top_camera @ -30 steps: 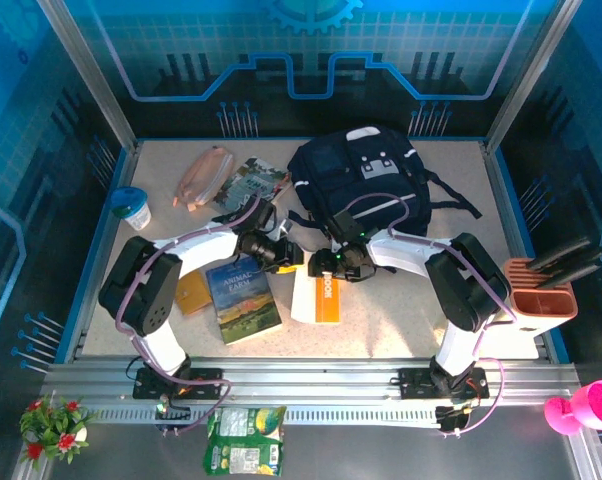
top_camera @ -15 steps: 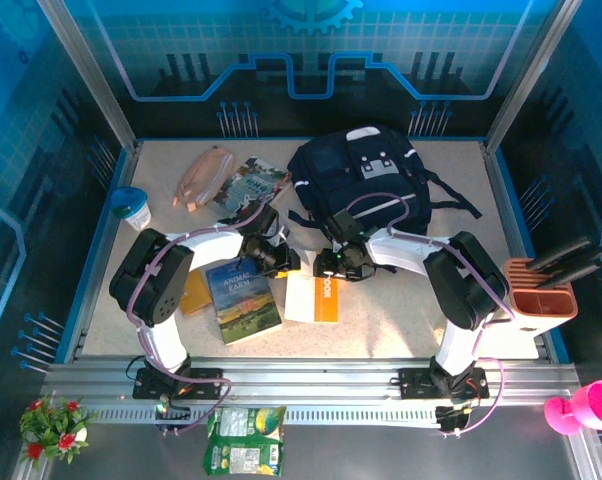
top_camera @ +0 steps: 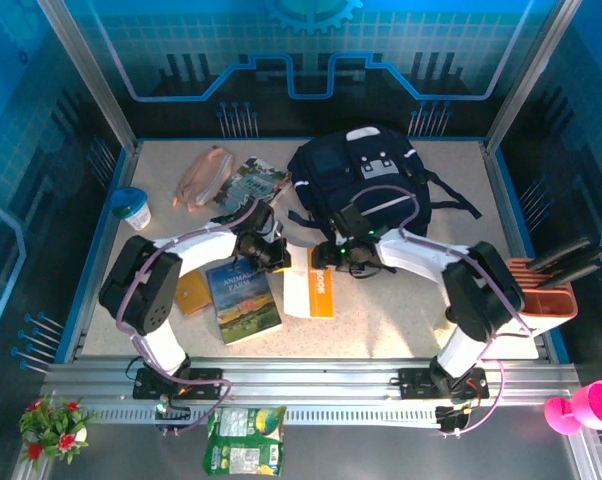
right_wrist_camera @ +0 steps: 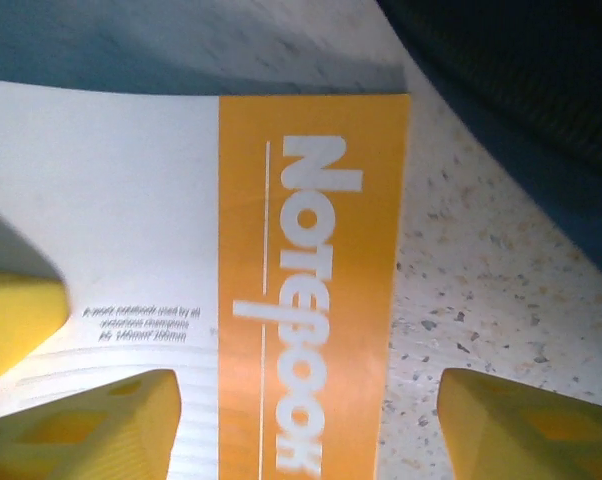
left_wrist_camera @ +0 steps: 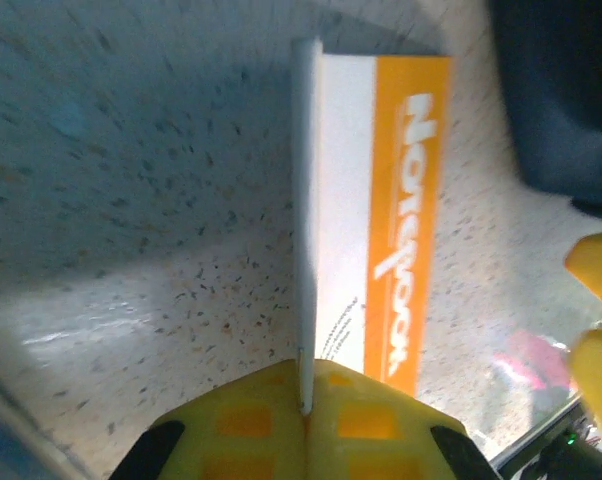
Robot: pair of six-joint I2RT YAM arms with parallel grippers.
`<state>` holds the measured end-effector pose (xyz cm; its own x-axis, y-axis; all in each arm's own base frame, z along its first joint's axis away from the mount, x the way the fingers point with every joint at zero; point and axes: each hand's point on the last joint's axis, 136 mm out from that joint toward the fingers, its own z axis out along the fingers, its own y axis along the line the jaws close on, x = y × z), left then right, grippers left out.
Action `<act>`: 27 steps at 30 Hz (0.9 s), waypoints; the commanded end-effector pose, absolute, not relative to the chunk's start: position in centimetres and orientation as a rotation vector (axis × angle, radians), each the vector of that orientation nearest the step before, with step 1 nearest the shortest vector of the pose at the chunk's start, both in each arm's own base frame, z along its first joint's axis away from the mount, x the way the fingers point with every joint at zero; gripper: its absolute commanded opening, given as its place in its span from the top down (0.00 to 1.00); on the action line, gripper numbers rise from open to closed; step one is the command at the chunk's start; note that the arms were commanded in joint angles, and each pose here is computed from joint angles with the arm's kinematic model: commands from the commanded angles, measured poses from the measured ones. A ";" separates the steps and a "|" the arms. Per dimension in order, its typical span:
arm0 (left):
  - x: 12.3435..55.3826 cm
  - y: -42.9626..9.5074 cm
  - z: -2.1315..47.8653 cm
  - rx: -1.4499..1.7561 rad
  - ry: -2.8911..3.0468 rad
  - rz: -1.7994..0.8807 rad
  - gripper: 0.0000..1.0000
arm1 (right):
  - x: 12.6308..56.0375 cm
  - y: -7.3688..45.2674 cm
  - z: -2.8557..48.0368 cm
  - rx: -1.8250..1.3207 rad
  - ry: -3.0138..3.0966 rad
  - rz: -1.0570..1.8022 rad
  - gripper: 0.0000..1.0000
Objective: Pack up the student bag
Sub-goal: Pick up the book at the center of the table, then pass the book.
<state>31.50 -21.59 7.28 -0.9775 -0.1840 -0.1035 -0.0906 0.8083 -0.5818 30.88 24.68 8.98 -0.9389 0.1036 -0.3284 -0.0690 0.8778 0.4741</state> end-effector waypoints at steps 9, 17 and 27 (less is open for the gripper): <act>36.6 -17.4 20.9 -0.352 2.413 -0.902 1.00 | 35.1 23.7 18.1 0.384 2.321 1.199 0.19; 41.9 -15.9 27.1 -0.614 2.094 -0.987 1.00 | 36.6 25.9 22.2 0.578 2.116 1.530 0.07; 45.0 -15.6 29.0 -0.858 1.864 -1.176 1.00 | 37.7 29.5 23.9 0.603 2.067 1.677 0.08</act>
<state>43.58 -16.27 26.45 -0.5763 -0.7591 -0.3028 -0.1663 0.4717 -0.8659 37.12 28.08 21.87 -0.8155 0.5749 -0.0669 0.1038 0.2589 0.9603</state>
